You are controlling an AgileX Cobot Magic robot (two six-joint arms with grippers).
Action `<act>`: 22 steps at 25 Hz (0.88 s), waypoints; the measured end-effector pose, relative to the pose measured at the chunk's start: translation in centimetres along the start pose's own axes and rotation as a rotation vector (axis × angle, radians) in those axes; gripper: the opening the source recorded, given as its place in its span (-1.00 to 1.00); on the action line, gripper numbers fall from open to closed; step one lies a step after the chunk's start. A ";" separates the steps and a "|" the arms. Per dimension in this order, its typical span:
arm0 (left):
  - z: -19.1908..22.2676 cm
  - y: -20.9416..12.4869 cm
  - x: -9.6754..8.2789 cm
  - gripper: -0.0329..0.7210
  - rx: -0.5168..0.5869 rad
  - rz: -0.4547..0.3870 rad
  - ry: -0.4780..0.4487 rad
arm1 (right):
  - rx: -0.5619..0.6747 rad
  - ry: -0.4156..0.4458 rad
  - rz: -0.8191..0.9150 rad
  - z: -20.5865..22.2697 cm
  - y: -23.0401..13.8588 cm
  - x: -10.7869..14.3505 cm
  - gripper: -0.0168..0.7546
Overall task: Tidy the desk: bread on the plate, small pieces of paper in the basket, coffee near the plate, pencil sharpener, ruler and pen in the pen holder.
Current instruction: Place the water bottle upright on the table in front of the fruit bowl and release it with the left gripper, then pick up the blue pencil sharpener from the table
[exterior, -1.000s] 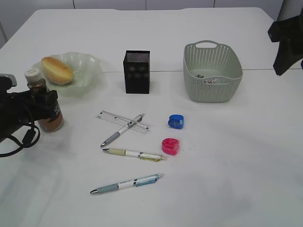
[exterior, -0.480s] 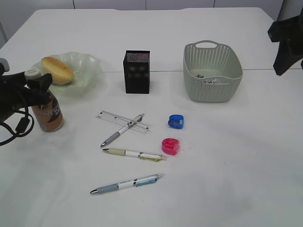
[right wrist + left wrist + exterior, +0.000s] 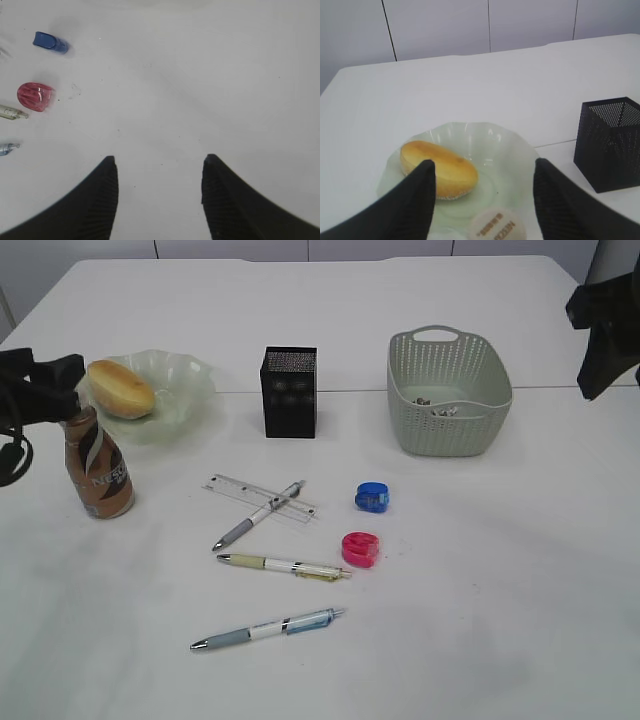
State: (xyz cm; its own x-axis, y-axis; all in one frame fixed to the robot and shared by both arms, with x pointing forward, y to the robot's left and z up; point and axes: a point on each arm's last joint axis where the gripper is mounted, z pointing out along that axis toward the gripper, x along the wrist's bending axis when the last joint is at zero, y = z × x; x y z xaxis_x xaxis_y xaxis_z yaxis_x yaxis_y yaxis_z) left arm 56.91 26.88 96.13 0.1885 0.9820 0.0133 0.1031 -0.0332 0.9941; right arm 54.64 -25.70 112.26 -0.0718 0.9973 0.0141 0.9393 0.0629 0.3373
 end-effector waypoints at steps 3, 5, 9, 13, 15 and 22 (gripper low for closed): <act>-0.8 1.8 0.1 0.29 -0.011 -0.002 0.019 | 0.000 0.000 0.000 0.0 0.0 0.0 0.08; -1.5 3.0 0.2 0.29 -0.003 -0.017 0.030 | 0.000 0.000 0.000 0.0 0.0 0.0 0.08; -3.3 4.8 0.2 0.29 0.093 -0.061 0.055 | -0.004 0.009 0.003 -0.1 0.1 0.1 0.08; -5.8 6.7 0.3 0.26 0.243 -0.081 0.096 | -0.003 0.072 0.024 -0.2 0.1 0.7 0.08; -7.0 8.3 0.4 0.22 0.313 -0.083 0.119 | -0.001 0.108 0.036 -0.3 0.1 1.0 0.08; -11.5 13.5 0.3 0.08 0.571 -0.178 0.171 | 0.002 0.135 0.067 -0.3 0.1 1.2 0.08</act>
State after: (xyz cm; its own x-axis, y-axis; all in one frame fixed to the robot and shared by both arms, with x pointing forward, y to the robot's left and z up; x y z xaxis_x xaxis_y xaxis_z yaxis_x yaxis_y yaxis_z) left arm 47.15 28.85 110.77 -0.0341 0.9960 -0.0830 0.6338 0.0858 0.7687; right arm 54.52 -24.48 112.59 -0.0531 0.9852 0.1630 0.9443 -0.0035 0.3291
